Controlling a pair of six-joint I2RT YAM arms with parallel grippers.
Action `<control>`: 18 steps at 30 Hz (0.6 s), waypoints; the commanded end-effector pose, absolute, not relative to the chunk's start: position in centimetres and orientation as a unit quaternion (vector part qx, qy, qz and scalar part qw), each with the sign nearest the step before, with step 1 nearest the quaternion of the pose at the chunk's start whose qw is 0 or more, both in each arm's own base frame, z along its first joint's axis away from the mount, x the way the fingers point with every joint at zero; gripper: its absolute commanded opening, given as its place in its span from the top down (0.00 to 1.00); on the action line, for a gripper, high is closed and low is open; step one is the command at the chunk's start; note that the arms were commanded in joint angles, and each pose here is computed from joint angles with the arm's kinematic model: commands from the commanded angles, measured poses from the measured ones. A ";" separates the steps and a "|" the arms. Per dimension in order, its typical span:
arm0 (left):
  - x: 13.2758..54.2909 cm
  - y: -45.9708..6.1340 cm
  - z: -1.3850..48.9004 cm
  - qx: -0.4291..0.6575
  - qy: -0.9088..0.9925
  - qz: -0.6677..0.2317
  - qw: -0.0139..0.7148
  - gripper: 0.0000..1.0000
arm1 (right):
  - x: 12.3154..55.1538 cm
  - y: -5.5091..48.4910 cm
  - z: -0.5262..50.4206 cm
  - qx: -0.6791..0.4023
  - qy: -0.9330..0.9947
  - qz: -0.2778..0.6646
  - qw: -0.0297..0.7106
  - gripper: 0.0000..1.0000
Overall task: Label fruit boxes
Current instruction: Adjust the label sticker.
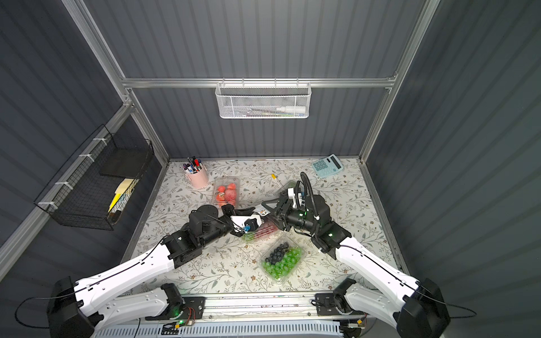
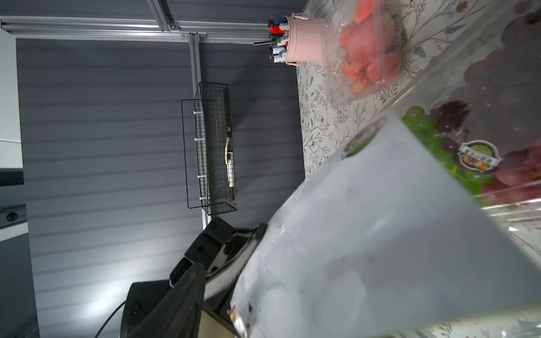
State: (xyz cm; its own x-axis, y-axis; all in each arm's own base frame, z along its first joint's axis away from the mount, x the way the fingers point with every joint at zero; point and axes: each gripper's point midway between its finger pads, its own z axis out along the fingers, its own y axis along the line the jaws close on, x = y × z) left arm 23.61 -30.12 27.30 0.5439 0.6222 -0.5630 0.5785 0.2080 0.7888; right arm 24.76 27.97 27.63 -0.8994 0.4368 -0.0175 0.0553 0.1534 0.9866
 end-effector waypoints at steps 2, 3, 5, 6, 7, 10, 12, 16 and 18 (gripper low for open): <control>23.1 -30.3 26.9 0.641 0.464 0.023 0.611 1.00 | 26.1 27.8 30.6 0.175 0.713 0.651 0.191 0.54; 23.0 -30.2 26.8 0.643 0.466 0.023 0.608 1.00 | 26.3 27.6 31.0 0.168 0.713 0.649 0.206 0.61; 22.8 -30.1 26.5 0.645 0.475 0.017 0.598 0.94 | 26.2 27.2 31.4 0.140 0.721 0.636 0.237 0.78; 22.7 -30.0 26.3 0.646 0.484 0.010 0.591 0.83 | 26.1 26.7 31.3 0.121 0.731 0.620 0.258 0.85; 22.5 -29.8 26.3 0.642 0.495 0.000 0.585 0.72 | 25.8 26.2 31.3 0.097 0.740 0.603 0.283 0.91; 22.3 -29.4 25.9 0.623 0.540 -0.030 0.565 0.48 | 24.7 25.1 32.6 -0.007 0.732 0.566 0.379 0.99; 21.9 -29.2 25.6 0.612 0.564 -0.053 0.552 0.40 | 23.8 24.7 33.4 -0.082 0.712 0.542 0.439 1.00; 20.9 -29.2 25.7 0.585 0.597 -0.118 0.536 0.34 | 21.8 24.6 33.9 -0.220 0.676 0.497 0.497 1.00; 20.2 -29.4 26.3 0.574 0.600 -0.161 0.533 0.34 | 21.1 24.8 33.7 -0.264 0.665 0.498 0.490 1.00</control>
State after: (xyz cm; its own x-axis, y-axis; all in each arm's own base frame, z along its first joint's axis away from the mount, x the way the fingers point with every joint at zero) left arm 21.44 -29.23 24.23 0.3156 0.6142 -0.7233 0.7948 0.2452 0.5551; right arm 22.19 24.29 34.71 -0.5340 0.2998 -0.7906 -0.6951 0.3767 0.6123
